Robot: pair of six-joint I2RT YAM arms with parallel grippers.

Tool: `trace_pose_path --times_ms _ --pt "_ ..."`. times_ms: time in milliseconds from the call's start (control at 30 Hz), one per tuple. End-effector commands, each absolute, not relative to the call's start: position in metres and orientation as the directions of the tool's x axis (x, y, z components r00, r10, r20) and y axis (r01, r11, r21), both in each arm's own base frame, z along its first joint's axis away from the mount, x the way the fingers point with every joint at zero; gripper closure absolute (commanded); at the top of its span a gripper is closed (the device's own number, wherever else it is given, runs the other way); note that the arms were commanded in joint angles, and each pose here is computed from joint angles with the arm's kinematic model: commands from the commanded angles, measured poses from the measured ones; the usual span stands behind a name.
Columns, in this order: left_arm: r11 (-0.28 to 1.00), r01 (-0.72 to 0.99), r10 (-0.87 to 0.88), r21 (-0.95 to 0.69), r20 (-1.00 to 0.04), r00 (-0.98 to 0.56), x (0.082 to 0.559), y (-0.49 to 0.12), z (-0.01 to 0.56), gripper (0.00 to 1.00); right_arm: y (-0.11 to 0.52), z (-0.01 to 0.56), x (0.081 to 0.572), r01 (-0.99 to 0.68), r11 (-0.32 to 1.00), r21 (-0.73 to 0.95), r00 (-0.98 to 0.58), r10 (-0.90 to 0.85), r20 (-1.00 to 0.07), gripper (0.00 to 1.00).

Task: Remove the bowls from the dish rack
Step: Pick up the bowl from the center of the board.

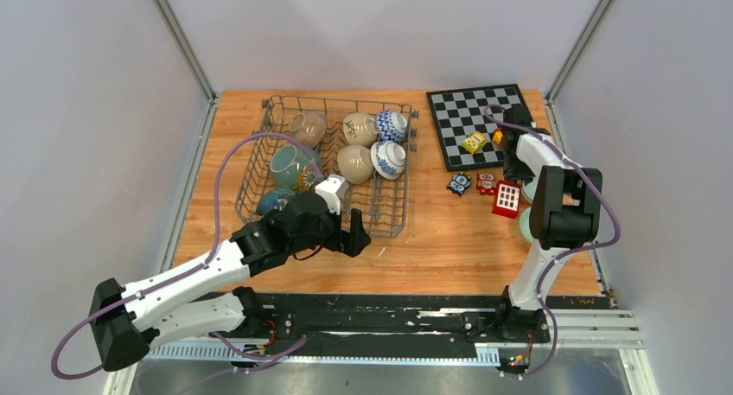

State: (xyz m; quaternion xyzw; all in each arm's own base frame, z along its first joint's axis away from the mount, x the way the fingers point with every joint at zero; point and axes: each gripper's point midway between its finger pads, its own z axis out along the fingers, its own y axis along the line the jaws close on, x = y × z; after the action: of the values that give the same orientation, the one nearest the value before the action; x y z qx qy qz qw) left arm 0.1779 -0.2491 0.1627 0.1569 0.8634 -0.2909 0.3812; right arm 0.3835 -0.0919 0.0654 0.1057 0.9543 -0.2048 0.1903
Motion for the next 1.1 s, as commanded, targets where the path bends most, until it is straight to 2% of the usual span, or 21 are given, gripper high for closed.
trace_pose_path --times_ms 0,467,667,900,1067 --pt "0.790 0.483 0.044 -0.377 -0.751 -0.659 0.181 -0.248 0.159 0.02 -0.098 0.063 0.377 0.309 0.866 -0.392 -0.908 0.146 -0.393 0.70" --pt "0.786 0.477 0.037 -0.393 -0.741 -0.670 0.177 -0.248 0.157 0.02 -0.109 0.060 0.362 0.337 0.851 -0.402 -0.908 0.181 -0.377 0.96" --pt "0.779 0.479 0.030 -0.405 -0.739 -0.673 0.176 -0.249 0.160 0.02 -0.115 0.091 0.368 0.380 0.835 -0.399 -0.872 0.179 -0.456 0.97" --pt "0.776 0.479 0.012 -0.410 -0.750 -0.661 0.175 -0.245 0.167 0.02 -0.122 0.164 0.379 0.464 0.803 -0.374 -0.774 0.161 -0.613 0.97" --pt "0.776 0.479 -0.003 -0.411 -0.762 -0.648 0.175 -0.241 0.173 0.02 -0.121 0.193 0.361 0.511 0.789 -0.341 -0.729 0.188 -0.658 0.97"
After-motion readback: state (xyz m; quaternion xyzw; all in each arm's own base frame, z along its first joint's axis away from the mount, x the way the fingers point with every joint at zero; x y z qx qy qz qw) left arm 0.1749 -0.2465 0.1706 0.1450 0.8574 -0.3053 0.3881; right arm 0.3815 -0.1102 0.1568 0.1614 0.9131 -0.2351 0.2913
